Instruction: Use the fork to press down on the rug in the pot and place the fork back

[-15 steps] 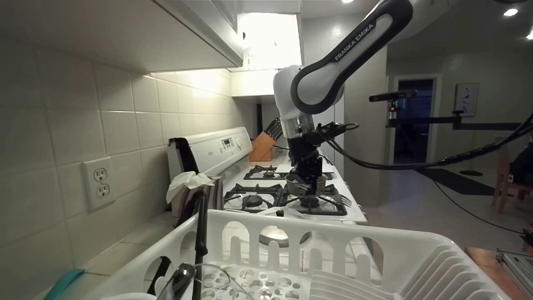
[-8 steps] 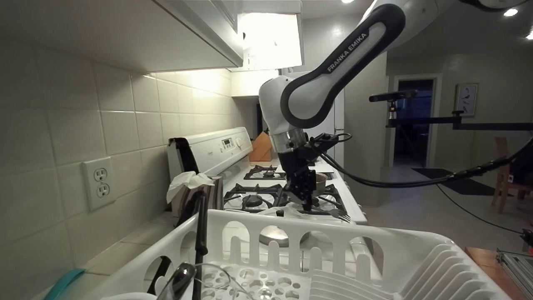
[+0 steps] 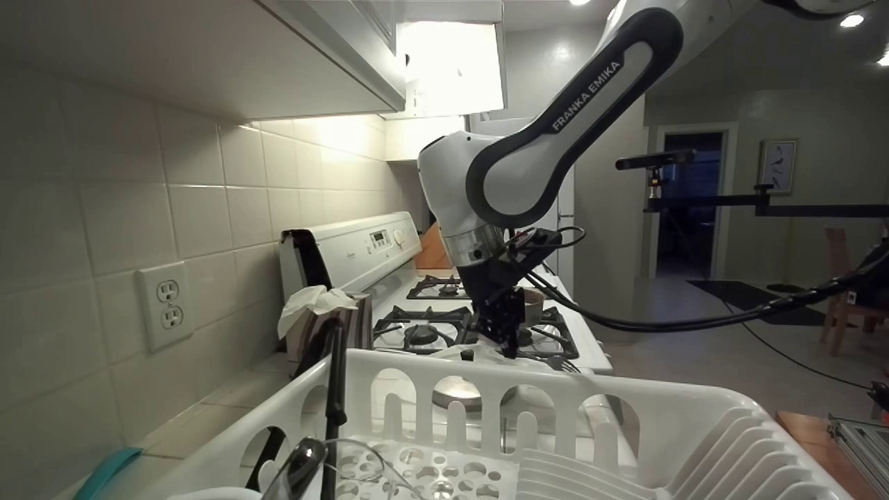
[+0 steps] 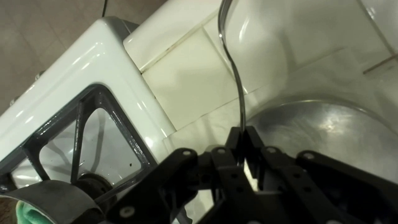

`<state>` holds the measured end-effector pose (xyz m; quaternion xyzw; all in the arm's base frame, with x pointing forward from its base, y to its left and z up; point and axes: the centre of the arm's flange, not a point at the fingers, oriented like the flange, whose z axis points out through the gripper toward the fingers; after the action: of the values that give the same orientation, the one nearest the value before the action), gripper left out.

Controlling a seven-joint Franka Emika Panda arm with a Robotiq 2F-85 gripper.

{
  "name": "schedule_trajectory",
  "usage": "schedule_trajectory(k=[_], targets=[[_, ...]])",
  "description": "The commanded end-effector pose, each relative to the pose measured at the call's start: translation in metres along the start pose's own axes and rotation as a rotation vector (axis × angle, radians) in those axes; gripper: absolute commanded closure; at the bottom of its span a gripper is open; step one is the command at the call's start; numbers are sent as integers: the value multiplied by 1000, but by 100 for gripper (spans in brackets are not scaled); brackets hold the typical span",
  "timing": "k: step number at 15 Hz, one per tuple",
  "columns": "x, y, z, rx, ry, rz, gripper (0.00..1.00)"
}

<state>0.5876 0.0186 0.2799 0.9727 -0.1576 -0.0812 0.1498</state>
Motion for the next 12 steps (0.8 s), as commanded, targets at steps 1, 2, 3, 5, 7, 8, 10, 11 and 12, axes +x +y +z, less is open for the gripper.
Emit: schedule_trajectory(k=[1,2,3,5,7,8,10,11,12], targets=[[-2,-5,-3,-76,18,29,98],[-3,-5,-3,-90,20,33,98],[-3,-6,-2,-103,23,40,98],[-3,-6,-2,-125,16,50,98],[-1,-7,1,-116,24,41,98],[0,-8,1,-110,25,39,98],[2,-10,6,-91,54,25,98],[4,-12,9,-79,61,18,98],[4,-13,10,-72,62,14,98]])
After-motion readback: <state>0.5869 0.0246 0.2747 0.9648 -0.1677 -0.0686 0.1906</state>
